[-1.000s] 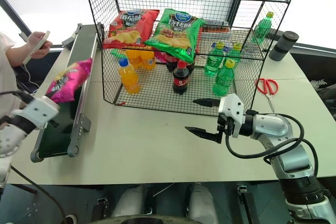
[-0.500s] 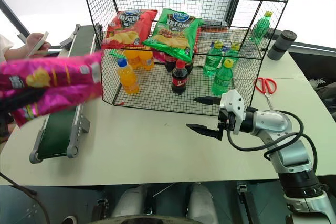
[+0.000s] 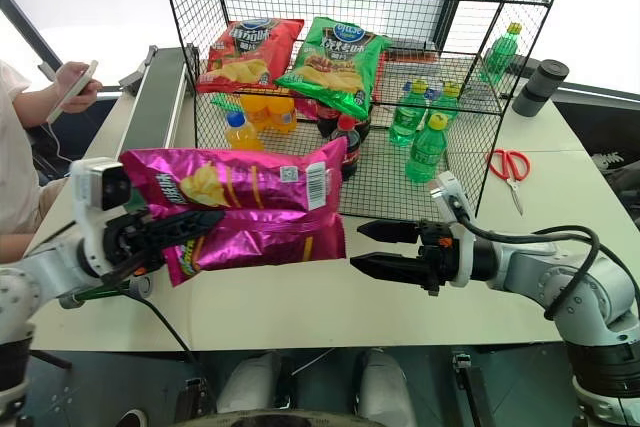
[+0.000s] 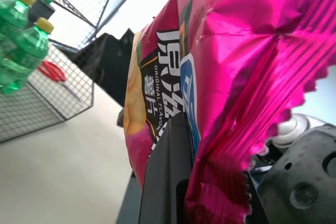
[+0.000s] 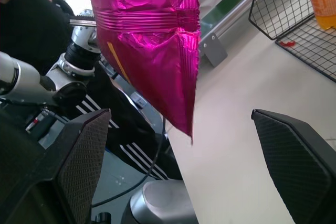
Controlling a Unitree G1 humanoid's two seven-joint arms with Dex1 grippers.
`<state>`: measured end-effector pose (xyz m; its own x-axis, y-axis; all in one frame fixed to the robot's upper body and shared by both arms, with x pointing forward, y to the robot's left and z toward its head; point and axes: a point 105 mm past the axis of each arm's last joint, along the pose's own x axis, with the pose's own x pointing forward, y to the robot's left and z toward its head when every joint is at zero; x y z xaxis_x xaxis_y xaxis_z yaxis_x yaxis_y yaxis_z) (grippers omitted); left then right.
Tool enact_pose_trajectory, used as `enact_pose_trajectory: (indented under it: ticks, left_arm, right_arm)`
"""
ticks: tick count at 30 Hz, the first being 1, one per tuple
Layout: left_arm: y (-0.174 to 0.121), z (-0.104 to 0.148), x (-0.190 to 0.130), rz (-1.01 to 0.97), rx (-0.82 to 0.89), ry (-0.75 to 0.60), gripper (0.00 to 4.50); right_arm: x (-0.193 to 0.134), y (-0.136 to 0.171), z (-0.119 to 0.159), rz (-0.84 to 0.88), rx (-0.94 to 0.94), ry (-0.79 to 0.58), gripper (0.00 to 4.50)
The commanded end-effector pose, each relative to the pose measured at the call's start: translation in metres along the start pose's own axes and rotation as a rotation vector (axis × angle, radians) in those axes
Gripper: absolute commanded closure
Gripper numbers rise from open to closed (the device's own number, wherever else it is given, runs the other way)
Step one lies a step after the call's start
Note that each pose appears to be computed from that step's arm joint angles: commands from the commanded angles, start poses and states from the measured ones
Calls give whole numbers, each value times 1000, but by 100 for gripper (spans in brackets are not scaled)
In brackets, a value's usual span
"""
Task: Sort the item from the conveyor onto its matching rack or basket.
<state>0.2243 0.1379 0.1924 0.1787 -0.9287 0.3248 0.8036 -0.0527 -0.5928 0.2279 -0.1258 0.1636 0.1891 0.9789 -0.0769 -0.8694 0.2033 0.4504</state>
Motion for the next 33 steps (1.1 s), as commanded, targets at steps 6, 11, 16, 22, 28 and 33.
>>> enact_pose_trajectory:
  ticks: [6, 11, 16, 22, 28, 33]
  left_arm:
    - [1, -3, 24, -111, -80, -18, 444]
    - [2, -6, 37, -137, -74, -10, 449]
    - [3, -8, 39, -128, -51, 5, 450]
    - [17, -7, 35, -47, -14, -3, 450]
    - [31, 0, 23, 62, 26, -11, 233]
    - [32, 4, 4, 132, 83, 8, 2]
  right_arm:
    - [20, 20, 11, 137, 10, 9, 0]
    - [23, 23, 12, 190, 66, 16, 26]
    - [24, 24, 18, 205, 88, -1, 233]
    - [23, 23, 14, 201, 96, 12, 431]
    - [20, 16, 12, 139, 50, 10, 431]
    - [-3, 1, 3, -46, -51, 22, 431]
